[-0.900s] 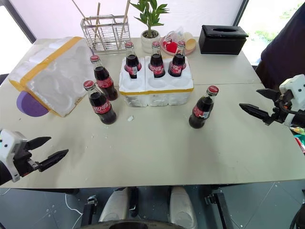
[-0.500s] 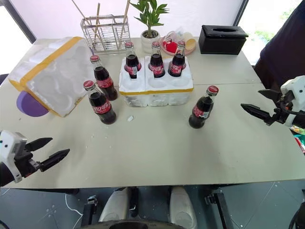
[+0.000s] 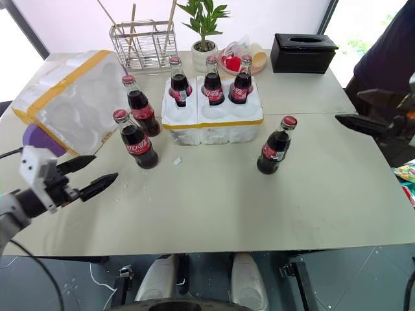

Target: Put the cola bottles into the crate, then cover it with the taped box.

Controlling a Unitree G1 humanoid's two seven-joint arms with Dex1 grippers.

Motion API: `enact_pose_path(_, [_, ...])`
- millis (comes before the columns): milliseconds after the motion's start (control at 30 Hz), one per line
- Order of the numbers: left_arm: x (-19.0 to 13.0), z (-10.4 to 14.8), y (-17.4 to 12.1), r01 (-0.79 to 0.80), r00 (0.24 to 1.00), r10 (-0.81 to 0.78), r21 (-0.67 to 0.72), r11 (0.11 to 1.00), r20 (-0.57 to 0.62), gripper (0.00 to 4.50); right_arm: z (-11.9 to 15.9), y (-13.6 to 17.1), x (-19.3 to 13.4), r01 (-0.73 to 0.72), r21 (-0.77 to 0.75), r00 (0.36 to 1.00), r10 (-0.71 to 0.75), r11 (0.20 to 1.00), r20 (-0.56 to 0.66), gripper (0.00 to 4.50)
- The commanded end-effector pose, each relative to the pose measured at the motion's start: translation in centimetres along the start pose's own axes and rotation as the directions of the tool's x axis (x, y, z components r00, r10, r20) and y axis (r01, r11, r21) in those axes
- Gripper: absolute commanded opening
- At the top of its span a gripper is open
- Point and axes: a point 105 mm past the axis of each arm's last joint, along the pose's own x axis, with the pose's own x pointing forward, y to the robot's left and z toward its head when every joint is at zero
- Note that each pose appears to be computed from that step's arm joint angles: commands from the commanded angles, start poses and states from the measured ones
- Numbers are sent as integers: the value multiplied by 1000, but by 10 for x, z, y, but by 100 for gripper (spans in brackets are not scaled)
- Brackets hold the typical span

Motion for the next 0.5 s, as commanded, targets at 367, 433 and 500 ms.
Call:
enact_pose_path(367, [64,17,1,59,990,-70,98,993,119,449,67,98,1,-461,-105,887,463,881,-10,450])
enact_pose_path(433, [71,18,0,68,989,-79,85,994,129,449,67,103,3,-469,-101,882,471,877,-3,450])
enact_pose_path(500, [77,19,1,73,986,-82,71,995,142,449,66,105,6,-469,-102,882,472,877,1,450])
